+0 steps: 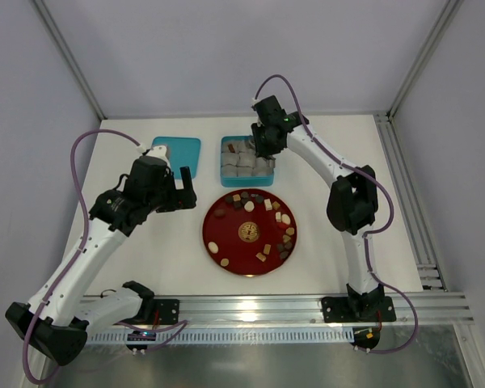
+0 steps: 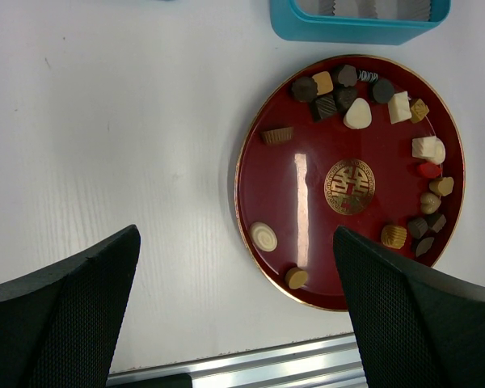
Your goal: Pack the chocolate
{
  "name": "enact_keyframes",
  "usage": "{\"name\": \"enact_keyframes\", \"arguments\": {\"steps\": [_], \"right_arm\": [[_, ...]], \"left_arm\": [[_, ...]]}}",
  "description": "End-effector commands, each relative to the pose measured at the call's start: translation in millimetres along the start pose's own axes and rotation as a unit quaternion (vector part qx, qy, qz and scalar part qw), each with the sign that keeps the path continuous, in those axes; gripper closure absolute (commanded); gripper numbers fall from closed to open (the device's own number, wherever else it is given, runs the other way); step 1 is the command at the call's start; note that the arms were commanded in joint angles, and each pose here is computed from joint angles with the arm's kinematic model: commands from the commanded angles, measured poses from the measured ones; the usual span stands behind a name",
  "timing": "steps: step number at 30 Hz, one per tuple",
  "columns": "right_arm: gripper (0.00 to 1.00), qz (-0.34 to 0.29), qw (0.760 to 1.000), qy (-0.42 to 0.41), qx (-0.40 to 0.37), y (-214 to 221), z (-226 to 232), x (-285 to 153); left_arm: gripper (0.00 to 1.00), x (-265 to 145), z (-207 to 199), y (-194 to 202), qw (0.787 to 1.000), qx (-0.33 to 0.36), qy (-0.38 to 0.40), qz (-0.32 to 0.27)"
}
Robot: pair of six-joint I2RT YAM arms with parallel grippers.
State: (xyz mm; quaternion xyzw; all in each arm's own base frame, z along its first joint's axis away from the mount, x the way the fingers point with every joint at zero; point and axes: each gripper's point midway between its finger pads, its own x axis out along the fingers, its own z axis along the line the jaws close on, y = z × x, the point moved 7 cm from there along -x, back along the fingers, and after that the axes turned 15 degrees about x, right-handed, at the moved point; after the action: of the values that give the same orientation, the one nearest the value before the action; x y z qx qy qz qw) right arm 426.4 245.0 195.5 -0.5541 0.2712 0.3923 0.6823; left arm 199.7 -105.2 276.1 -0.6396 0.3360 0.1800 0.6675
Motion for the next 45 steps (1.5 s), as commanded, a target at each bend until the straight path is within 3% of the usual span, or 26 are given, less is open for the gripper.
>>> {"name": "enact_keyframes", "arguments": {"steps": [1,31,45], "right_arm": [[0.66,-0.026,1.000,-0.013,-0.002,-10.6,6.0,-1.5],[0.56,-0.026,0.999,-0.017,-0.008,-12.5,13.5,1.0],[0.55,-0.070,0.997,-0.021,-0.007,-35.1,19.5,-34.1]], "left_arm": [[0.00,-7.7,3.2,-6.2,1.000,0.003,-0.006,-0.017],[0.00,-8.4,4.3,-4.7,1.000,0.003,-0.009,-0.017],[0.00,-8.5,4.1,-6.1,1.000,0.003,-0.009,-0.019]]}}
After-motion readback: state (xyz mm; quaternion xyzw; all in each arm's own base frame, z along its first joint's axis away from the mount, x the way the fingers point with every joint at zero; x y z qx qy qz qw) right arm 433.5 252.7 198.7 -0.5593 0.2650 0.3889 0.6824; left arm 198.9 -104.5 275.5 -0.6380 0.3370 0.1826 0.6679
